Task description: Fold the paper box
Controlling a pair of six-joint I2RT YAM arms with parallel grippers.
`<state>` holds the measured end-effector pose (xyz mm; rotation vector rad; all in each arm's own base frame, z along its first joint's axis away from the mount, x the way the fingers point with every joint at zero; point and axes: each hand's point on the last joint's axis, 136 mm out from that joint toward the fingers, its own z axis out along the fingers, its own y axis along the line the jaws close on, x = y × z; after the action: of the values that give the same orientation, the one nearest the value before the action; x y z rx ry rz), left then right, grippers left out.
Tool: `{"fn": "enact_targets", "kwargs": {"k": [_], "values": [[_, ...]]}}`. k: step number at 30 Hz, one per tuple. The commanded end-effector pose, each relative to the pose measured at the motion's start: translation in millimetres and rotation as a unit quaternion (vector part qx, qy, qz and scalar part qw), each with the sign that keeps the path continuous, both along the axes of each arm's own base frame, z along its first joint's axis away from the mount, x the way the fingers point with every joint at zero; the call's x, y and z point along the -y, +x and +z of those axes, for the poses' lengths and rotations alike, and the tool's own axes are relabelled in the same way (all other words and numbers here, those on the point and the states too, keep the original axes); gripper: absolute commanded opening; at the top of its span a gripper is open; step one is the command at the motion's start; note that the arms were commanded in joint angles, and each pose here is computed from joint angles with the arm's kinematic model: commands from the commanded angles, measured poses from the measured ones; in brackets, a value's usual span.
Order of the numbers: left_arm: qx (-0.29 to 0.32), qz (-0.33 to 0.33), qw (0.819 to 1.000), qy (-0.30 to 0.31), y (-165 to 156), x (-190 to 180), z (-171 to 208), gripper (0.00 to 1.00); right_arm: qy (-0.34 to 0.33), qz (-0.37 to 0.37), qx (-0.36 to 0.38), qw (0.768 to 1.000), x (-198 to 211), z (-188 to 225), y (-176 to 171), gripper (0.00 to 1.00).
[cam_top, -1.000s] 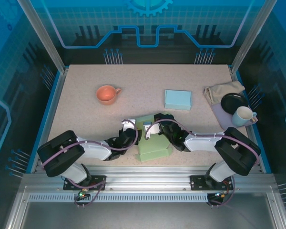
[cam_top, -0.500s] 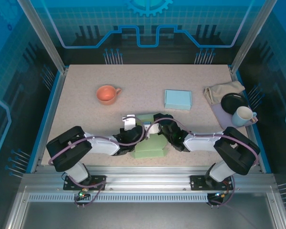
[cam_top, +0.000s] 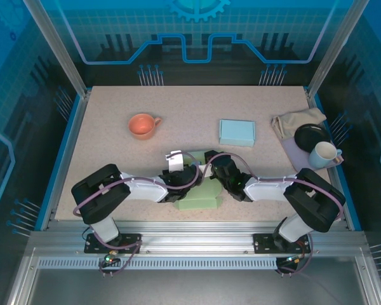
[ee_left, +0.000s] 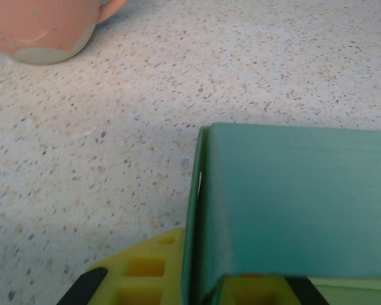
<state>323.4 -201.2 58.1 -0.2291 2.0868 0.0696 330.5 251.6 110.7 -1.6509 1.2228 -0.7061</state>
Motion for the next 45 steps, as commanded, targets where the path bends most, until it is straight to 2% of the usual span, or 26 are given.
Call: {"fn": "enact_targets", "kwargs": {"k": [1, 9, 20, 26, 30, 31, 35, 40, 45], "values": [[-0.04, -0.028, 0.998, 0.046, 4.1, -19.5, -30.3, 0.13, -0.012, -0.017, -0.041, 0.999, 11.9, -19.7, -6.2, 0.0], [-0.049, -0.088, 0.995, 0.015, 3.2, 3.0, -28.2, 0.27, -0.013, -0.024, -0.043, 0.999, 13.3, -21.3, -3.5, 0.0], [-0.036, -0.078, 0.996, 0.006, 0.6, -4.3, -14.5, 0.29, -0.012, -0.026, -0.045, 0.999, 13.6, -21.5, -3.4, 0.0], [-0.015, -0.068, 0.997, 0.025, 11.0, -2.8, -7.6, 0.11, -0.007, -0.016, -0.046, 0.999, 10.1, -21.0, -6.5, 0.01], [-0.014, -0.052, 0.998, 0.033, 14.6, -5.1, -13.1, 0.03, 0.005, -0.011, -0.06, 0.998, 8.0, -19.1, -9.9, 0.17], [-0.014, -0.049, 0.998, 0.033, 14.6, -6.2, -14.6, 0.02, 0.01, -0.009, -0.066, 0.998, 6.8, -18.0, -11.4, 0.2], [-0.012, -0.045, 0.998, 0.039, 14.4, -9.0, -17.7, 0.0, 0.036, -0.014, -0.081, 0.996, 7.6, -13.6, -12.9, 0.23], [-0.011, -0.04, 0.998, 0.042, 14.4, -14.2, -23.3, 0.0, 0.093, -0.033, -0.101, 0.99, 12.8, 7.1, -21.0, 0.35], [-0.012, -0.036, 0.998, 0.043, 13.1, -18.7, -29.5, 0.0, 0.169, -0.058, -0.11, 0.978, 25.5, 31.5, -33.1, 0.38]]}}
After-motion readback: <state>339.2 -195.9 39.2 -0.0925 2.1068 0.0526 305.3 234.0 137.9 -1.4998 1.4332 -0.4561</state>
